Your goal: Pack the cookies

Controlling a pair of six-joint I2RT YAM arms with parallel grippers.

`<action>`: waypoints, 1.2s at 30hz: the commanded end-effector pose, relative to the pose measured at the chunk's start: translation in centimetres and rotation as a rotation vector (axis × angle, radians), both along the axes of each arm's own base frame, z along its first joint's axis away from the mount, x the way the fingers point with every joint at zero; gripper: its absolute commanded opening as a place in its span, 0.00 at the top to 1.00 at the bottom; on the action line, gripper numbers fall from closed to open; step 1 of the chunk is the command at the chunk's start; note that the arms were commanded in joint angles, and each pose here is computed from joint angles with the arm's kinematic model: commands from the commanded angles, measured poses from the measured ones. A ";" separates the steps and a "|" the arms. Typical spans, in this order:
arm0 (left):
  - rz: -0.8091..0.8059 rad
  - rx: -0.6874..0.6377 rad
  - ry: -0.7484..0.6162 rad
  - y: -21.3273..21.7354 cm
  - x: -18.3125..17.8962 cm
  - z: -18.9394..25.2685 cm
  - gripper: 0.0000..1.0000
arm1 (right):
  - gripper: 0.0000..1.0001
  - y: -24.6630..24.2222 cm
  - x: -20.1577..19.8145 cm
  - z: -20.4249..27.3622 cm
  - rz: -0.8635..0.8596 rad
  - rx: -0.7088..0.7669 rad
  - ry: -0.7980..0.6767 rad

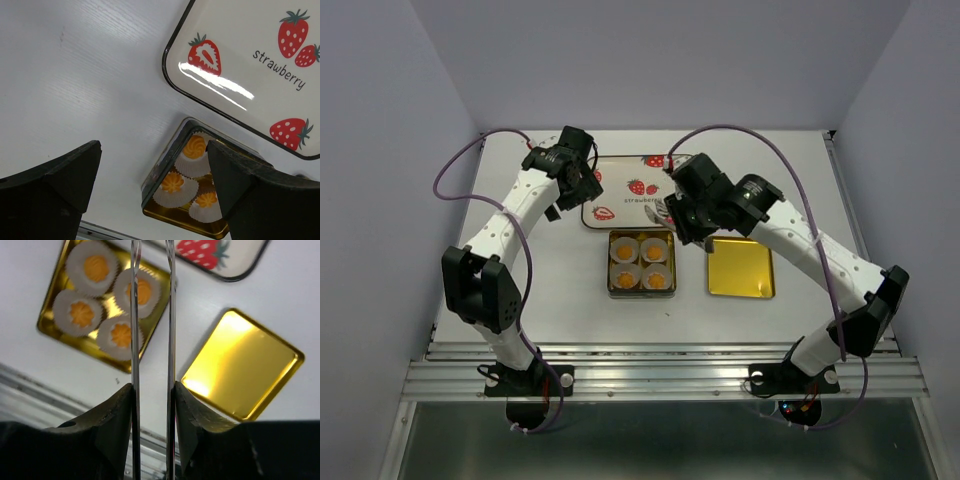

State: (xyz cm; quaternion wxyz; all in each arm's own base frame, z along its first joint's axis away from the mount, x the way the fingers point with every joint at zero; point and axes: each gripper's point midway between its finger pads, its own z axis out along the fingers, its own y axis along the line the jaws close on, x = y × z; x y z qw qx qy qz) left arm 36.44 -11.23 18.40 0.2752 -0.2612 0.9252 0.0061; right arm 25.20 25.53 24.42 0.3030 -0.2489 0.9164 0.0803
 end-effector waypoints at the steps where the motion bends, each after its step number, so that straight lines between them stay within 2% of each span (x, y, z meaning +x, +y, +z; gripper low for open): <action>1: 0.026 0.005 -0.027 0.3 0.2 1.4 0.01 | 0.58 -4.6 8.0 1.6 -0.298 0.066 -0.155; 2: 0.027 0.005 -0.025 0.3 0.1 1.3 0.01 | 0.58 -7.1 9.9 1.3 -0.390 0.062 -0.175; 6: 0.040 0.002 -0.017 0.4 -0.2 1.1 0.01 | 0.59 -12.7 15.5 -0.1 -0.568 0.031 -0.227; 9: 0.045 -0.002 -0.015 0.4 -0.4 1.1 0.01 | 0.59 -15.8 18.5 -2.3 -0.622 -0.020 -0.236; 10: 0.044 -0.004 -0.008 0.3 -0.4 0.8 0.01 | 0.59 -18.2 19.5 -2.9 -0.665 -0.035 -0.239; 14: 0.044 -0.011 0.005 0.2 -0.5 0.5 0.01 | 0.58 -23.2 22.5 -5.6 -0.697 -0.058 -0.239; 16: 0.038 -0.006 0.002 0.2 -0.4 0.6 0.01 | 0.57 -24.4 23.9 -7.8 -0.651 -0.079 -0.218; 22: 0.028 0.006 0.001 0.3 -0.4 0.8 0.01 | 0.55 -28.5 26.3 -11.6 -0.595 -0.063 -0.194; 36: 0.025 0.009 0.003 0.5 -0.7 0.6 0.01 | 0.50 -28.6 26.0 -19.1 -0.540 -0.110 -0.057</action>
